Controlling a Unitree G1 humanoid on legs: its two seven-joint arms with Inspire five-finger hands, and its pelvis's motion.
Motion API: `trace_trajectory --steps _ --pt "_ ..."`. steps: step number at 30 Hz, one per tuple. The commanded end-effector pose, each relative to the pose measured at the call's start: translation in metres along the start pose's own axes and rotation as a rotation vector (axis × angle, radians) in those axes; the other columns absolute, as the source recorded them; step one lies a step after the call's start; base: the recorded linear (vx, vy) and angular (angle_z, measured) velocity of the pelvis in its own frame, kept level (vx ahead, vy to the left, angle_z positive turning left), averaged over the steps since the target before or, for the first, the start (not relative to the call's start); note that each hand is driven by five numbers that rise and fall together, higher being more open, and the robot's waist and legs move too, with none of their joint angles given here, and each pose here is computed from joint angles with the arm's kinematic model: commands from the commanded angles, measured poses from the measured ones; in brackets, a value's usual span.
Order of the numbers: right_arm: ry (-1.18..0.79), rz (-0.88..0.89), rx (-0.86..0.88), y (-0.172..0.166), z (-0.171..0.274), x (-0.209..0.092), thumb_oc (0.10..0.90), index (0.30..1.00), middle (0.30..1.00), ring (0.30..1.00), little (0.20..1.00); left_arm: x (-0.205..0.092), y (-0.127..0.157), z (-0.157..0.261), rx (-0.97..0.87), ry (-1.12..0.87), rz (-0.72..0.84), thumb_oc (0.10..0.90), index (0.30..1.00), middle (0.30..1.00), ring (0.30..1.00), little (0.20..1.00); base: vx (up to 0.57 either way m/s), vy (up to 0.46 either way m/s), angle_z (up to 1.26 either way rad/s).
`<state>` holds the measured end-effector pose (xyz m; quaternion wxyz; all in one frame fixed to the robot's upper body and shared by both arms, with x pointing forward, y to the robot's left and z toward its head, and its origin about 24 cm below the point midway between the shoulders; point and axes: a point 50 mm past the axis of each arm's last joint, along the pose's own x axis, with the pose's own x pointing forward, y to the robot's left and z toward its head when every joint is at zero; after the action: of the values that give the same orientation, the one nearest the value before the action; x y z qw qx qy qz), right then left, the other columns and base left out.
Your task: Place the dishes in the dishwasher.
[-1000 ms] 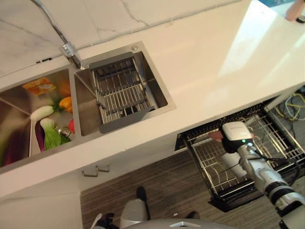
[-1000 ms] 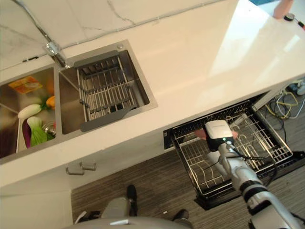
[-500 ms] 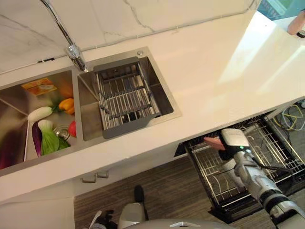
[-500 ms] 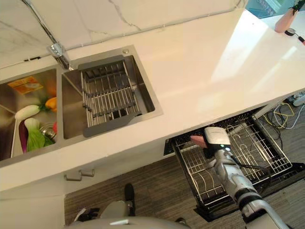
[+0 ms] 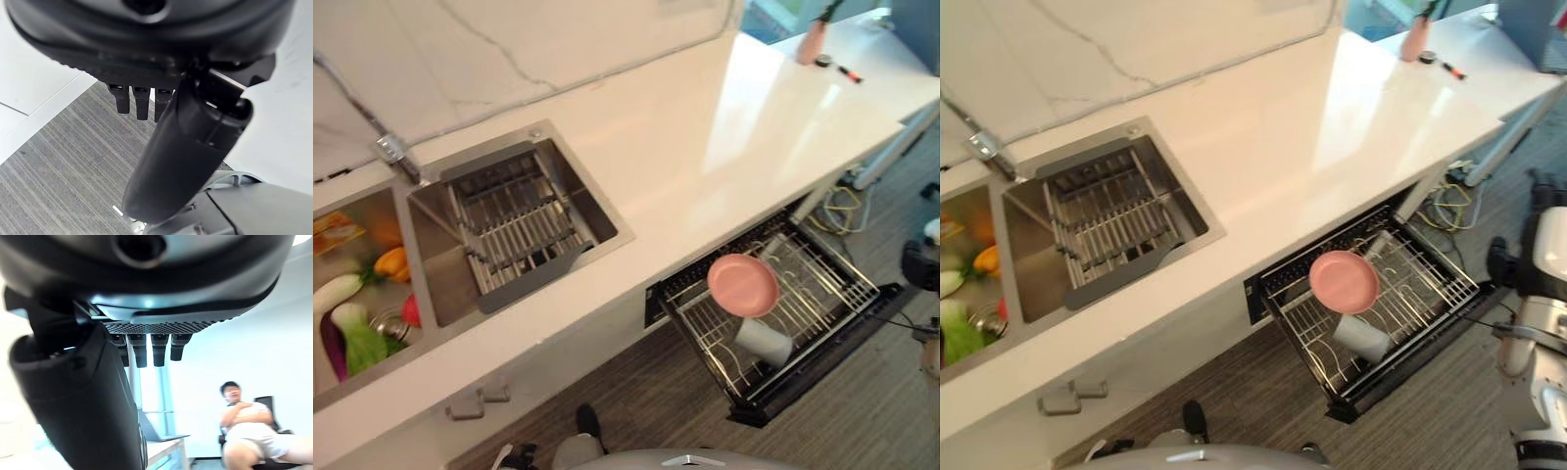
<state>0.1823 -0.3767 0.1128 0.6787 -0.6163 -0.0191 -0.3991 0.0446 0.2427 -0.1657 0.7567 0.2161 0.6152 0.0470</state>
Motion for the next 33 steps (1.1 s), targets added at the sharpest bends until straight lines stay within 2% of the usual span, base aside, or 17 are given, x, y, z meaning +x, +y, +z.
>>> trace_trajectory --steps 1,2,3,5,6,7,10,11,12,16,18,19,22,23,29,31,33 --pt "0.188 -0.108 -0.066 -0.009 -0.039 0.007 0.8 0.9 0.9 0.9 0.9 0.001 -0.014 0.02 -0.032 -0.034 -0.021 0.8 0.9 0.9 0.9 0.9 0.0 0.019 -0.42" --pt "0.337 -0.071 -0.075 0.001 -0.066 -0.011 0.8 0.9 0.9 0.9 0.9 0.001 -0.016 0.023 -0.044 -0.042 -0.022 0.8 0.9 0.9 0.9 0.9 0.0 0.018 -0.3" --pt "0.341 -0.076 -0.07 0.002 -0.067 -0.011 0.8 0.9 0.9 0.9 0.9 0.001 -0.015 0.023 -0.043 -0.042 -0.021 0.8 0.9 0.9 0.9 0.9 0.0 0.008 -0.09" --pt "0.564 -0.027 -0.042 0.02 -0.096 -0.046 0.8 0.9 0.9 0.9 0.9 0.001 -0.016 0.029 -0.057 -0.058 -0.022 0.8 0.9 0.9 0.9 0.9 0.0 0.002 -0.02" --pt "0.683 -0.002 -0.017 0.028 -0.108 -0.068 0.544 0.516 0.516 0.516 0.516 0.001 -0.017 0.032 -0.066 -0.065 -0.023 0.8 0.9 0.9 0.9 0.9 0.0 0.0 0.0" --pt "0.804 0.021 0.017 0.038 -0.117 -0.092 0.4 0.3 0.3 0.3 0.3 0.001 -0.017 0.034 -0.065 -0.067 -0.02 0.8 0.9 0.9 0.9 0.9 0.0 0.0 0.0" --pt "0.955 0.17 0.103 0.067 -0.113 -0.137 0.4 0.3 0.3 0.3 0.3 0.0 -0.021 0.038 -0.064 -0.072 -0.027 0.8 0.9 0.9 0.9 0.9 0.0 -0.002 0.06" --pt "0.991 0.302 0.145 0.086 -0.101 -0.158 0.4 0.3 0.3 0.3 0.3 0.0 -0.022 0.036 -0.061 -0.065 -0.027 0.8 0.9 0.9 0.9 0.9 0.0 0.0 0.07" --pt "0.991 0.304 0.147 0.087 -0.1 -0.158 0.4 0.3 0.3 0.3 0.3 0.0 -0.022 0.036 -0.063 -0.064 -0.025 0.8 0.9 0.9 0.9 0.9 0.0 0.0 0.0" --pt "0.835 0.565 0.238 0.124 -0.051 -0.165 0.4 0.3 0.3 0.3 0.3 -0.001 -0.023 0.022 -0.065 -0.026 -0.021 0.8 0.9 0.9 0.9 0.9 0.0 0.012 0.03" --pt "0.79 0.604 0.243 0.129 -0.043 -0.162 0.4 0.3 0.3 0.3 0.3 -0.001 -0.022 0.019 -0.062 -0.021 -0.018 0.8 0.9 0.9 0.9 0.9 0.0 0.03 0.14" --pt "0.685 0.666 0.268 0.14 -0.022 -0.149 0.4 0.3 0.3 0.3 0.3 -0.001 -0.02 0.015 -0.048 -0.018 -0.017 0.8 0.9 0.9 0.9 0.9 -0.01 0.026 0.17" --pt "0.595 0.704 0.266 0.146 -0.008 -0.136 0.4 0.3 0.3 0.3 0.3 -0.001 -0.018 0.013 -0.033 -0.018 -0.012 0.8 0.9 0.9 0.9 0.9 0.0 0.028 0.35" --pt "0.483 0.715 0.262 0.149 0.008 -0.115 0.4 0.3 0.3 0.3 0.3 -0.001 -0.016 0.012 -0.016 -0.026 -0.013 0.8 0.9 0.9 0.9 0.9 0.0 0.022 0.31" --pt "0.361 0.683 0.312 0.15 0.036 -0.071 0.4 0.3 0.3 0.3 0.3 -0.001 -0.015 0.008 0.031 -0.029 -0.021 0.8 0.9 0.9 0.9 0.9 0.0 0.019 0.4" --pt "0.194 0.659 0.288 0.143 0.057 -0.04 0.4 0.3 0.3 0.3 0.3 -0.001 -0.012 0.005 0.067 -0.033 -0.029 0.8 0.9 0.9 0.9 0.9 0.0 0.014 0.54" --pt "0.125 0.648 0.278 0.14 0.067 -0.029 0.4 0.3 0.3 0.3 0.3 0.0 -0.01 0.004 0.078 -0.034 -0.03 0.8 0.9 0.9 0.9 0.9 0.01 0.013 0.41"
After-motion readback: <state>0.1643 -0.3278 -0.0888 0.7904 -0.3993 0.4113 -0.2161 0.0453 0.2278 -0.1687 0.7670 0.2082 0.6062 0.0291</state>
